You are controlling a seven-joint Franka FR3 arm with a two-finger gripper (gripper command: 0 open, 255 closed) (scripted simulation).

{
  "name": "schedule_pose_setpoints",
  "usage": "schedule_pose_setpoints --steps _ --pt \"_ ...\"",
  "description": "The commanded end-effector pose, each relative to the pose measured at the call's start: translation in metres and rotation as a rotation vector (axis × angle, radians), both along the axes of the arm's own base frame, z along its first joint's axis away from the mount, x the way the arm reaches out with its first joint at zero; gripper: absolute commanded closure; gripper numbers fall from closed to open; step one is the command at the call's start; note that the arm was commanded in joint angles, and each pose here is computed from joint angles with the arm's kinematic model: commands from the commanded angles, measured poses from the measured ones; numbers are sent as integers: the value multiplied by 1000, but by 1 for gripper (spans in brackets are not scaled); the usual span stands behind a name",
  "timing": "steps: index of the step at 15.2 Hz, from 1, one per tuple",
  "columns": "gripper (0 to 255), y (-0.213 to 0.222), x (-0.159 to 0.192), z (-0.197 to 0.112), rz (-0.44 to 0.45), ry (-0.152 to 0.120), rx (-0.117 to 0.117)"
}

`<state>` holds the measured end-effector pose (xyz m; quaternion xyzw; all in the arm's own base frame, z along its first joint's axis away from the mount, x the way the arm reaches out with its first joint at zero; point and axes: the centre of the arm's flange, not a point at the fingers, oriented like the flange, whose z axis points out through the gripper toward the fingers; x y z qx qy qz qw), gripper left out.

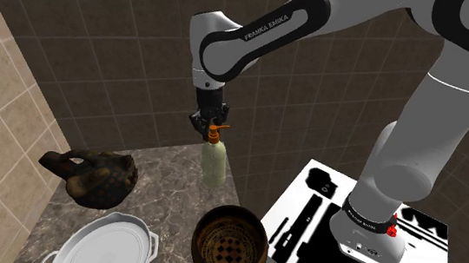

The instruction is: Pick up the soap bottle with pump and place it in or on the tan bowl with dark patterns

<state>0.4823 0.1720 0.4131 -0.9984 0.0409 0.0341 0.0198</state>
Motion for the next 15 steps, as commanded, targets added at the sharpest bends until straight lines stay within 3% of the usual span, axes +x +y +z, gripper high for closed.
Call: schedule_pose_setpoints --steps 1,4,15 --pt "255 0 0 0 0 0 0" --pt "255 0 0 0 0 0 0" --pt "255 0 0 58 0 0 0"
